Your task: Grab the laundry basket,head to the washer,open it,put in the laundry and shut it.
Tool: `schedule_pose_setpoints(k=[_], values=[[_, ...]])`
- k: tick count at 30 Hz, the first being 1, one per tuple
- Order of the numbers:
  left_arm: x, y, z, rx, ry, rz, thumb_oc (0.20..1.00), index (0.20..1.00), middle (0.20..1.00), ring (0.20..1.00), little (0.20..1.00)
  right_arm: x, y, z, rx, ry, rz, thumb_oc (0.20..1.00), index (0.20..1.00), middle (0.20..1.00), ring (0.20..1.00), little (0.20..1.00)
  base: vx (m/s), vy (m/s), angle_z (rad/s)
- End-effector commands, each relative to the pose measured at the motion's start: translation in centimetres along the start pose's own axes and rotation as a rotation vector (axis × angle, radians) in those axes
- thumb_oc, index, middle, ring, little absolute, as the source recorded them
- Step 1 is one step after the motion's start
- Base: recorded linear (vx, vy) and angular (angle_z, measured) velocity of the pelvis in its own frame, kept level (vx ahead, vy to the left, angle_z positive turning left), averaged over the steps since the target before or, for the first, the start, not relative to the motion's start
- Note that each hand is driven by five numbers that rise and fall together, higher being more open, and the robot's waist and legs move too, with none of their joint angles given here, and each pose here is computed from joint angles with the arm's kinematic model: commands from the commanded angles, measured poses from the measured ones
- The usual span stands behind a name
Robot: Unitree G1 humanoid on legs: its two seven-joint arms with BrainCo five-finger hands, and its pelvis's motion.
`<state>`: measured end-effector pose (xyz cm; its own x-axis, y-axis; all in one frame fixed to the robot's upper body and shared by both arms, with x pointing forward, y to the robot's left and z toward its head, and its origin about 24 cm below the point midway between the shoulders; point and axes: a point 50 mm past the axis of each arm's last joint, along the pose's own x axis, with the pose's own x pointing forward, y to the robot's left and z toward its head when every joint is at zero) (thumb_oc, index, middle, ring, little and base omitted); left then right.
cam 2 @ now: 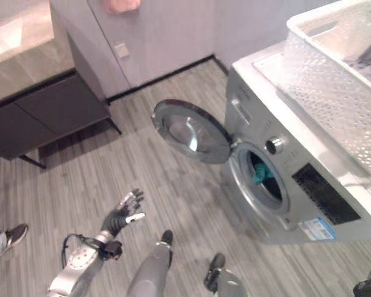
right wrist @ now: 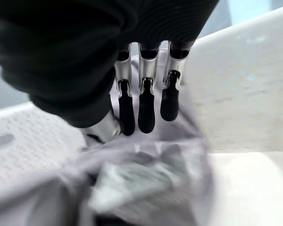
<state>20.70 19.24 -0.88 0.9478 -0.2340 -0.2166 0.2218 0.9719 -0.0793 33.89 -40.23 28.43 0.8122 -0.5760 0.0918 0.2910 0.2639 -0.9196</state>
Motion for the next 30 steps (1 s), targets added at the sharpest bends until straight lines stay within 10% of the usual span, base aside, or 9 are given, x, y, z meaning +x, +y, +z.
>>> schedule_pose_setpoints(k=[1,13,30], values=[[-0.4,0.6,3.6,0.061,-0.148,-0.002,1.0,1.0,1.0,1.0,1.0,-0.3,-2.0,-1.3,-0.038,0.007,-0.104,0.2,0.2,0.2,0.2,0.2,0.14,0.032,-0.27],[-1.1,1.3,2.9,0.081,-0.117,0.035,1.0,1.0,1.0,1.0,1.0,-0.2,2.4,-0.6,0.035,-0.046,-0.041,0.2,0.2,0.2,0.2,0.2,0.28,0.16,-0.73],[-0.7,1.6,3.2,0.118,-0.114,0.052,1.0,1.0,1.0,1.0,1.0,-0.1,-1.5,2.6,0.252,-0.088,-0.212,0.2,0.2,0.2,0.2,0.2,0.07,0.089,-0.1]])
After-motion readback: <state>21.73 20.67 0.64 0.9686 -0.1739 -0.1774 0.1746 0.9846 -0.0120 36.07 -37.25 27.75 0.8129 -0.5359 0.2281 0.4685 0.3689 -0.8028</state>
